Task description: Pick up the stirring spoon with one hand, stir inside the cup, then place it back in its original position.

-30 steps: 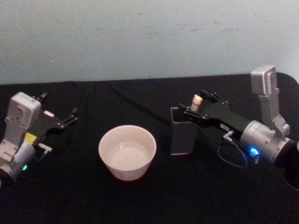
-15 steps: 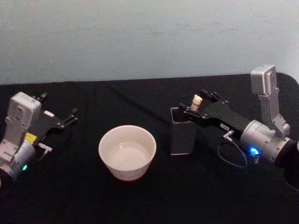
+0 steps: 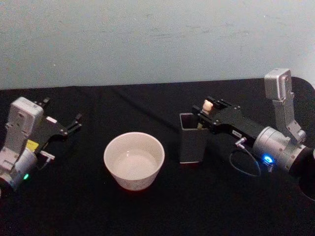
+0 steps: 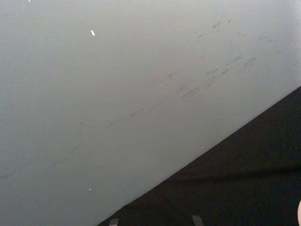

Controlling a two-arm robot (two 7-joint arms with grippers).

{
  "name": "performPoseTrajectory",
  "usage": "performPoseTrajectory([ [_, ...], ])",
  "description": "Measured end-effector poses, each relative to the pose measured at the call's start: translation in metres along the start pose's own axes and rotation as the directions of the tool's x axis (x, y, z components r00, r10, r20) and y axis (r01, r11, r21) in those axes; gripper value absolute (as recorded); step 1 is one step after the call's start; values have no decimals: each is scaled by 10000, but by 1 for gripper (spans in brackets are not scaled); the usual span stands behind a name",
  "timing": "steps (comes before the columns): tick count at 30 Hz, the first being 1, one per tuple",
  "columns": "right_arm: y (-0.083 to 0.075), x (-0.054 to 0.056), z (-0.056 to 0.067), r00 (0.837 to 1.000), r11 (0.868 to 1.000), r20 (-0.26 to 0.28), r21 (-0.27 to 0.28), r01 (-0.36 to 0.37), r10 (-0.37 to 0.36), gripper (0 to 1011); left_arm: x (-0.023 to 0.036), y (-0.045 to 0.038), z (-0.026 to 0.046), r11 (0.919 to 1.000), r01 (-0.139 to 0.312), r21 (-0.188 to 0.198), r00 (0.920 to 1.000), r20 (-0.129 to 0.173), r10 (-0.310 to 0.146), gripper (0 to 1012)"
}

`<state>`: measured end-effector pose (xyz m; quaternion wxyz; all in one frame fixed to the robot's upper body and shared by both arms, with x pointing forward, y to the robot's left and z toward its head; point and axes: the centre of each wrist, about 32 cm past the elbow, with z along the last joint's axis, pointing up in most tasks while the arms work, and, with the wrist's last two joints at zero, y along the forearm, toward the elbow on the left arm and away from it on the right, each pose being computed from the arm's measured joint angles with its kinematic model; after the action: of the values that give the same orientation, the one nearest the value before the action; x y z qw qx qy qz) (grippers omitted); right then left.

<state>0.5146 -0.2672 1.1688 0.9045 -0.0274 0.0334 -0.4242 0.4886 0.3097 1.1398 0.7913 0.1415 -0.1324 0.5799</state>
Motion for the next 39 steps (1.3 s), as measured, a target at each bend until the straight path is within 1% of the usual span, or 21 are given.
performPoseTrajectory([
  [1, 0, 0, 0, 10000, 10000, -2, 0, 1, -1, 544, 0, 0, 0, 10000, 0, 1, 10000, 1, 0, 1001],
  [4, 0, 0, 0, 10000, 10000, -5, 1, 3, -3, 483, 0, 0, 0, 10000, 0, 1, 10000, 0, 0, 1001],
  [5, 0, 0, 0, 10000, 10000, -7, 2, 4, -4, 419, 0, 0, 0, 10000, 0, 1, 10000, 0, 0, 1001],
  [7, 0, 0, 0, 10000, 10000, -9, 2, 6, -6, 386, 0, 0, 0, 10000, 0, 0, 10000, 0, 0, 1001],
  [8, 0, 0, 0, 10000, 10000, -10, 4, 7, -7, 320, 0, 0, 0, 10000, 0, 1, 10000, 0, 0, 1001],
  [12, 0, 0, 0, 10000, 10000, -11, 5, 6, -6, 218, 0, 0, 0, 10000, 0, 0, 10000, 1, 0, 1001],
  [24, -1, -3, 7, 10000, 10000, -10, 43, -11, 11, 214, 0, 0, 0, 10000, 0, 0, 10000, 1, 0, 1001],
  [32, -6, -37, 101, 9993, 9974, 259, 658, -298, 281, 214, 0, 0, 0, 10000, 0, 0, 10000, 1, 0, 1001],
  [38, -35, -20, 232, 9969, 9903, 629, 1281, -545, 467, 214, 0, 0, 0, 10000, 0, 1, 10000, 0, 0, 1001],
  [39, -44, -10, 273, 9962, 9875, 714, 1464, -591, 490, 214, 0, 0, 0, 10000, 0, 1, 10000, 1, 0, 1001],
])
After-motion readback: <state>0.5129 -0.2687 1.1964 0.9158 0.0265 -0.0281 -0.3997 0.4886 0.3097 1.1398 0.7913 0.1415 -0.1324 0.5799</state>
